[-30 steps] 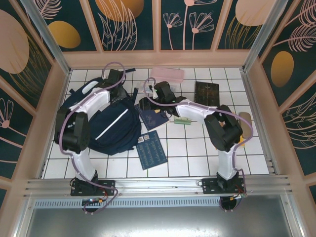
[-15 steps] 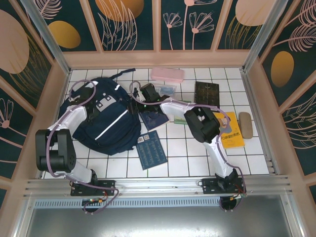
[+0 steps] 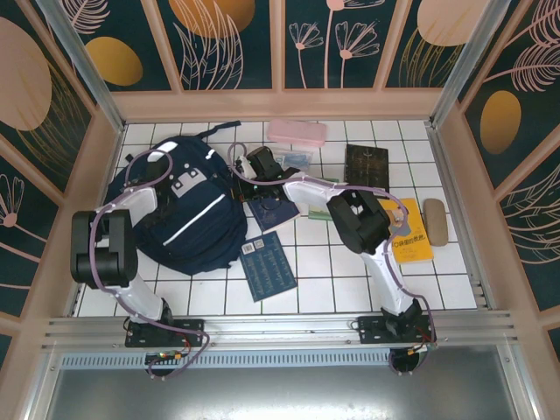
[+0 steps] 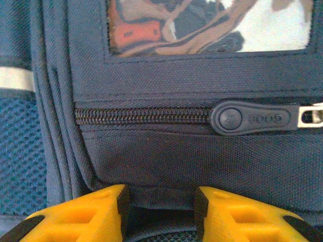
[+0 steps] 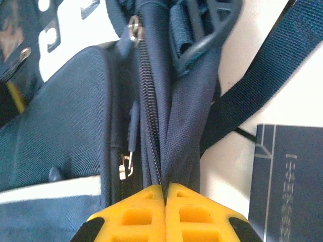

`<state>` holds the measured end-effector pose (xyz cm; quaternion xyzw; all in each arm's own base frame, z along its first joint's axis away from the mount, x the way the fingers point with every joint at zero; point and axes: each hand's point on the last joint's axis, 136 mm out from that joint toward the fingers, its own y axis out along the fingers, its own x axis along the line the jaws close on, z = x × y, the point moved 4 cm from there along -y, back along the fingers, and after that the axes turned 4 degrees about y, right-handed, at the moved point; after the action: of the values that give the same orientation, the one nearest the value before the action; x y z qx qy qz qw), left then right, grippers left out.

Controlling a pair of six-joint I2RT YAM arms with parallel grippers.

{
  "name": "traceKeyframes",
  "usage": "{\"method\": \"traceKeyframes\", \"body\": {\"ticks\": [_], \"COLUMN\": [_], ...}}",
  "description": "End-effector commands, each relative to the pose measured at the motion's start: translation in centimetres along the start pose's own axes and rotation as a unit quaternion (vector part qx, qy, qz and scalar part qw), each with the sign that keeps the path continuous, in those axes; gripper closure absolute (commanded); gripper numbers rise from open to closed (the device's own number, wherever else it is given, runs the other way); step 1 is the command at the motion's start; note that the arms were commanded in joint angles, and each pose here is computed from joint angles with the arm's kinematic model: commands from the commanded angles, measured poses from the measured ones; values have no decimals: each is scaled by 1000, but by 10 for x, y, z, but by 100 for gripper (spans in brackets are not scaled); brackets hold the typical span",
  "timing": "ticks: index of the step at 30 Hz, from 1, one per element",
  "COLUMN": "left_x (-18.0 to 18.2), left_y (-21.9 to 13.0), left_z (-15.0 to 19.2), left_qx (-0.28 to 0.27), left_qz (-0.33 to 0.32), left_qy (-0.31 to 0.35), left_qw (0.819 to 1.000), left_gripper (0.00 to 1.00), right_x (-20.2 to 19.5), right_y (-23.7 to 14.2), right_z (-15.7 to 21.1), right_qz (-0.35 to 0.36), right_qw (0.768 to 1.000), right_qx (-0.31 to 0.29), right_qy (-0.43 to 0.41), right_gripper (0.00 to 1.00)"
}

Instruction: Pack books, pencil case, and school supplies into a backpack

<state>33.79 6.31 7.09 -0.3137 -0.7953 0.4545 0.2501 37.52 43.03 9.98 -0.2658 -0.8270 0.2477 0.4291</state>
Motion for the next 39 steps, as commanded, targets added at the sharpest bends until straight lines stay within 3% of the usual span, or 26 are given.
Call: {"method": "traceKeyframes", "body": {"ticks": [1, 7, 12, 19, 23, 25, 32, 39], "left_x": [-12, -39, -70, -106, -100, -94, -80, -83], "left_y": [29, 39, 45, 41, 25, 13, -36, -77], "left_z": [1, -25, -50, -60, -60, -61, -47, -4], "left_qx": [21, 16, 17, 34, 25, 16, 4, -3], "left_qz": [-9, 5, 44, 131, 138, 144, 185, 207], "left_qy": [17, 35, 48, 54, 61, 65, 82, 142], "left_qw": [1000, 999, 998, 989, 988, 987, 979, 968], "left_gripper": [58, 58, 59, 58, 54, 52, 45, 44], "right_x": [43, 70, 93, 123, 118, 113, 91, 48], "right_y": [-42, -52, -27, 8, 2, -6, -49, -94], "right_z": [-13, 16, 50, 65, 59, 54, 30, 8], "right_qz": [-50, -79, -99, -115, -103, -98, -70, -17], "right_qw": [998, 996, 991, 982, 986, 988, 995, 998], "right_qx": [-14, 22, 69, 111, 94, 79, 14, -64], "right_qy": [-24, -39, -59, -99, -95, -89, -66, -19], "right_gripper": [100, 100, 100, 100, 64, 57, 50, 45]}}
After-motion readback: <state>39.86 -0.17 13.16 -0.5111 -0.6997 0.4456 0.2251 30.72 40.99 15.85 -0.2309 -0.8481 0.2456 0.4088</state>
